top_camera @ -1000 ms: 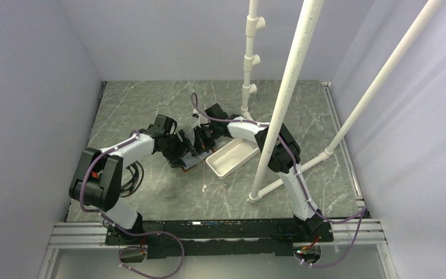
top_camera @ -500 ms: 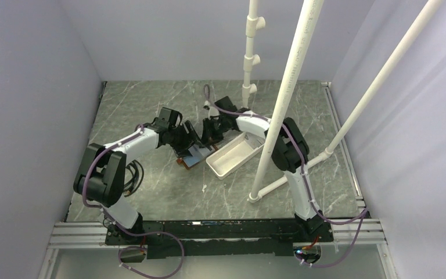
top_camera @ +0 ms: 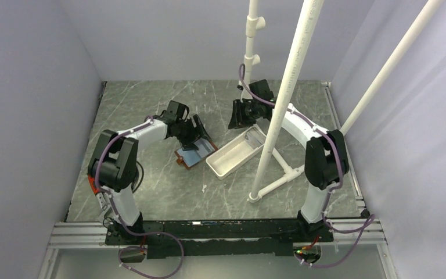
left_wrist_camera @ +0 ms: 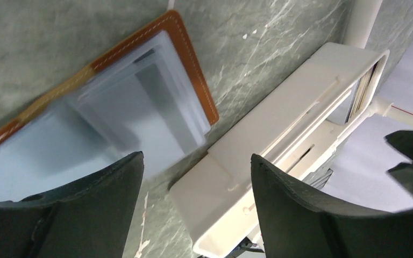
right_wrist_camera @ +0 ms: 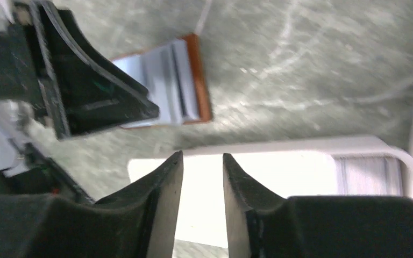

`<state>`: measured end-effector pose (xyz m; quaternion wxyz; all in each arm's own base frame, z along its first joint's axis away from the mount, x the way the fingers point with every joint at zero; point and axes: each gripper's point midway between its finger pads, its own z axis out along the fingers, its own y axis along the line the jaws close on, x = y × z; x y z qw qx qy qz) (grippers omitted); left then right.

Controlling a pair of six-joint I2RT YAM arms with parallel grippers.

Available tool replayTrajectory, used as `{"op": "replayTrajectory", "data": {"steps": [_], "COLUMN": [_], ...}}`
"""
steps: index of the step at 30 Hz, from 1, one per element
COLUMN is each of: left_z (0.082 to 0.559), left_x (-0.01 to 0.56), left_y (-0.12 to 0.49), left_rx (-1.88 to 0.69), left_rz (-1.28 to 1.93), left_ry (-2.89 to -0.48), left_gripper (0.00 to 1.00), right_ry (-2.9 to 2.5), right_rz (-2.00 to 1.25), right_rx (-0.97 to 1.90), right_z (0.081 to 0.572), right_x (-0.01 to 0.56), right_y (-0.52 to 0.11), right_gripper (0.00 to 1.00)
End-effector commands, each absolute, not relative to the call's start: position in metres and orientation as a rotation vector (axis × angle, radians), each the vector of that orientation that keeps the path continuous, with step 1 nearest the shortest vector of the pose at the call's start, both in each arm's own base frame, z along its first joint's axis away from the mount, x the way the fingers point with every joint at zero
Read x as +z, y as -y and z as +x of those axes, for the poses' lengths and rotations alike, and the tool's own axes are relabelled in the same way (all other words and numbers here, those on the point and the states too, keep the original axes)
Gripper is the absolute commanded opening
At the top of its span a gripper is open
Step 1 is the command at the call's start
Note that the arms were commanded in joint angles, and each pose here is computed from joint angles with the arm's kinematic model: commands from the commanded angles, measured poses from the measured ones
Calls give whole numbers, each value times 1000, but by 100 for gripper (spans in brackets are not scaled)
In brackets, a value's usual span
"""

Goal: Put the credit cards into the card holder
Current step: Turn over the card slot in the card holder, then pick up the credit card from the storage box.

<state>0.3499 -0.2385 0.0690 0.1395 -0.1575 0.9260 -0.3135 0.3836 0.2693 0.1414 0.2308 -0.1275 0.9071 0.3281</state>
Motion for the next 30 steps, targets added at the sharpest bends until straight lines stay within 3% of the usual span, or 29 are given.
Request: {"op": "replayTrajectory", "data": {"steps": [1,6,14,21,30], "left_z": [367,363,314,274,257], "left_x": [75,109,151,157,136], "left_y": [259,243,196,186,185], "left_rx": [-1002,-973,-1049,-1049,-1077], "left_rz": [-335,-271,-235,-214,-262], "left_ry": [-2662,-2624,-2579,-2549,-2560], "left_gripper": [79,86,90,91,91], "right_ry": [-2551,-2508,-2521,-2436,-2415], "right_rz": [-396,-418,-517,-599,-620], "right_rx": [507,176,-220,-462,-619], "right_z": [371,368,373,384,395], "right_x": [114,112,89,81,63], "right_y": [-209,-166,-141,-143,-139], "right_gripper": [42,60,84,84,80]}}
